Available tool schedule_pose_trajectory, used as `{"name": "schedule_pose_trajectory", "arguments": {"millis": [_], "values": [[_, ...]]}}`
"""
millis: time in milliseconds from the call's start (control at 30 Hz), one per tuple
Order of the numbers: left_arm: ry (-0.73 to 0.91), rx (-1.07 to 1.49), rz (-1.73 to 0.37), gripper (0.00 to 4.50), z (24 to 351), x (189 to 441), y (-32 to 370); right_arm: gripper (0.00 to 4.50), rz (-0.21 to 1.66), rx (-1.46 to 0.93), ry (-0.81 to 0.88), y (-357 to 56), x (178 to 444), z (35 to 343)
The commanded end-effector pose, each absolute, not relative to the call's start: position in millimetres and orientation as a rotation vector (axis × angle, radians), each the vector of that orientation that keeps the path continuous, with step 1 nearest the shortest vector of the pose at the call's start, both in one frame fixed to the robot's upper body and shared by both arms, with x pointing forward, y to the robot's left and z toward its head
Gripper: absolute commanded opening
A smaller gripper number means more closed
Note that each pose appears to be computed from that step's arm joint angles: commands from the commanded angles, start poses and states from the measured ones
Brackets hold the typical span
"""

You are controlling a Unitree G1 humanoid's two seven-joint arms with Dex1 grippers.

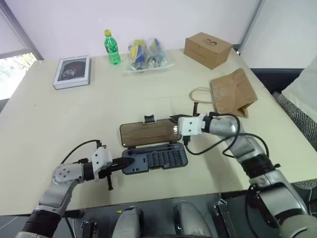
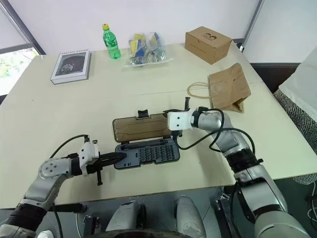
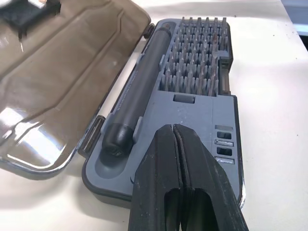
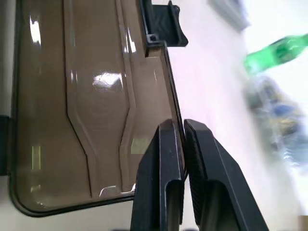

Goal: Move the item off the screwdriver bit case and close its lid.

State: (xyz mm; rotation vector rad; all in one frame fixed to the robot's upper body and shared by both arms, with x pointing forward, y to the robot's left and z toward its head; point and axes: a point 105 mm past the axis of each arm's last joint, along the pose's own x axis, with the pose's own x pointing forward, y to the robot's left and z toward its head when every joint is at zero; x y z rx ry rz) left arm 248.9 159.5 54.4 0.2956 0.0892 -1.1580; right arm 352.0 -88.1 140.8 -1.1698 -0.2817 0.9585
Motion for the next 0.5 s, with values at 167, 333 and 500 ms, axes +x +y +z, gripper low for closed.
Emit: {"name": "schedule_pose_trajectory", "arguments": {"millis": [167,333,500], "values": [[0.303,0.304,-1.145,0.00,12,235,175,0.07,0.847,-1.222,-0.396,-95,338,181],[0.298,0.309,-1.157,0.00,12,231,174,0.07,0.883,-1.251,-0.396,-97,326,186],[0.291,0.307,-1.162,0.00,13,230,173,0.07,0.916,-1.244,-0.367,-99,317,183]]}}
